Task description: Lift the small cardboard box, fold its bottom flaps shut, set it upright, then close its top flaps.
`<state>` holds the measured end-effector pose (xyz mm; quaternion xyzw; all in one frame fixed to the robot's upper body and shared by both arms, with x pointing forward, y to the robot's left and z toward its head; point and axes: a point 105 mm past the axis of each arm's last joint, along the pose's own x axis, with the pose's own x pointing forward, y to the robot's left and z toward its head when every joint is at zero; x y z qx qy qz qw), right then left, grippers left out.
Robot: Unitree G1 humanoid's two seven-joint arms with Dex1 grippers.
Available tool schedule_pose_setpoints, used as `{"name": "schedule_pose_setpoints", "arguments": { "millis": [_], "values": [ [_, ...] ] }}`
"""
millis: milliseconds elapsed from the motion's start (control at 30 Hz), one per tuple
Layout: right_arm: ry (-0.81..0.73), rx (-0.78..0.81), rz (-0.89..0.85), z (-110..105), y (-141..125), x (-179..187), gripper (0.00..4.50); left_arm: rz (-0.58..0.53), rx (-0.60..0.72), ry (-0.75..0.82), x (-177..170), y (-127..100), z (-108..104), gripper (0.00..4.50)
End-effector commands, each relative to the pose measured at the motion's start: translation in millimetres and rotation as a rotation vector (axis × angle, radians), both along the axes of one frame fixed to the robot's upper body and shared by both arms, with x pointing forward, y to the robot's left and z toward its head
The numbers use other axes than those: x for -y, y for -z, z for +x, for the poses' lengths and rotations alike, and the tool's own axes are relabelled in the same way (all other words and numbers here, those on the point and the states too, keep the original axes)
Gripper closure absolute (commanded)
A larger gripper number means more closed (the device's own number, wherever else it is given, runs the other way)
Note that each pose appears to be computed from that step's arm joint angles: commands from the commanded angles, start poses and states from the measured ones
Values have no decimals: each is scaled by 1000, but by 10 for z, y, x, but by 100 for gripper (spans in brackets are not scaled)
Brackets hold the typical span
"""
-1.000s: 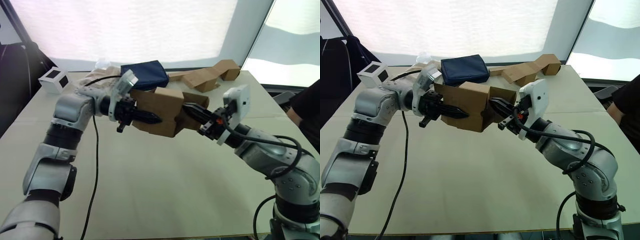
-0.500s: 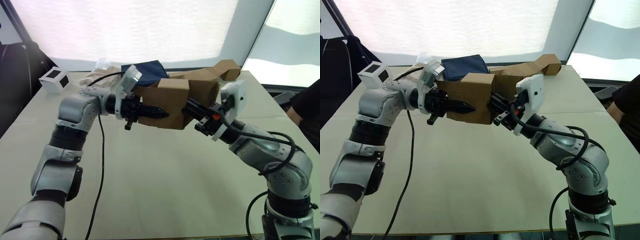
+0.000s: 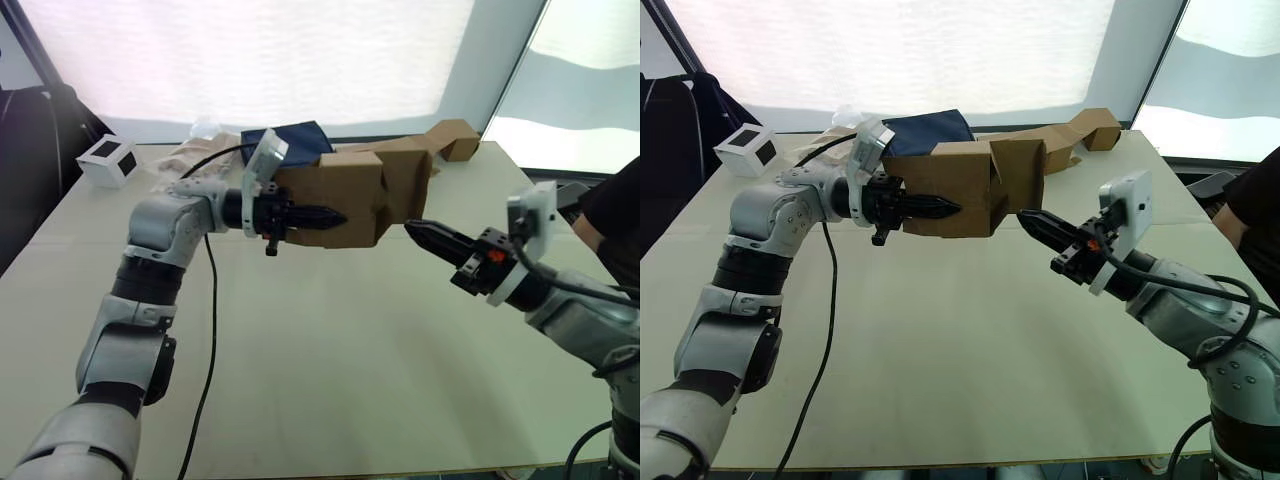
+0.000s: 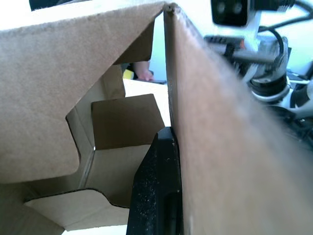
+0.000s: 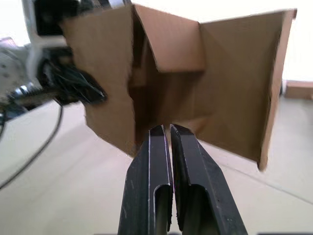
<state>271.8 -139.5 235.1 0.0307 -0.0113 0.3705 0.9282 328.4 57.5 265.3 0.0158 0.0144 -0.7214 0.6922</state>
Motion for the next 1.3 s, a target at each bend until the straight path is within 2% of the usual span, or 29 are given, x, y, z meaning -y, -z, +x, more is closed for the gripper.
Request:
{"name": "schedule_pose_setpoints", "arguments": {
  "millis": [33,233,433,667,833,967,1100,1200,1300],
  "values": [
    [35,63,-12,45,-42,6,437,-47,57,21,-5,-198,-75,440],
    [10,125,-32,102,-92,-152,437,-6,46,26,-49,-103,-100,440],
    [-59,150,14,48,-189,-293,437,-4,39,7,-60,-74,-68,440],
    [-116,130,17,7,-140,-445,437,-8,40,1,-32,-74,-33,440],
    [-53,175,22,23,-364,-124,437,-9,37,-4,-51,-84,-28,440],
    [-80,172,195,-58,-672,202,437,-12,27,-4,-86,-91,-37,440],
    [47,175,264,114,-715,541,437,-22,25,4,-84,-124,-57,440],
    [192,110,127,438,-371,752,437,-29,27,30,-60,-161,-107,440],
    [193,72,11,618,-171,736,437,-26,32,47,-48,-180,-140,440]
  ]
}}
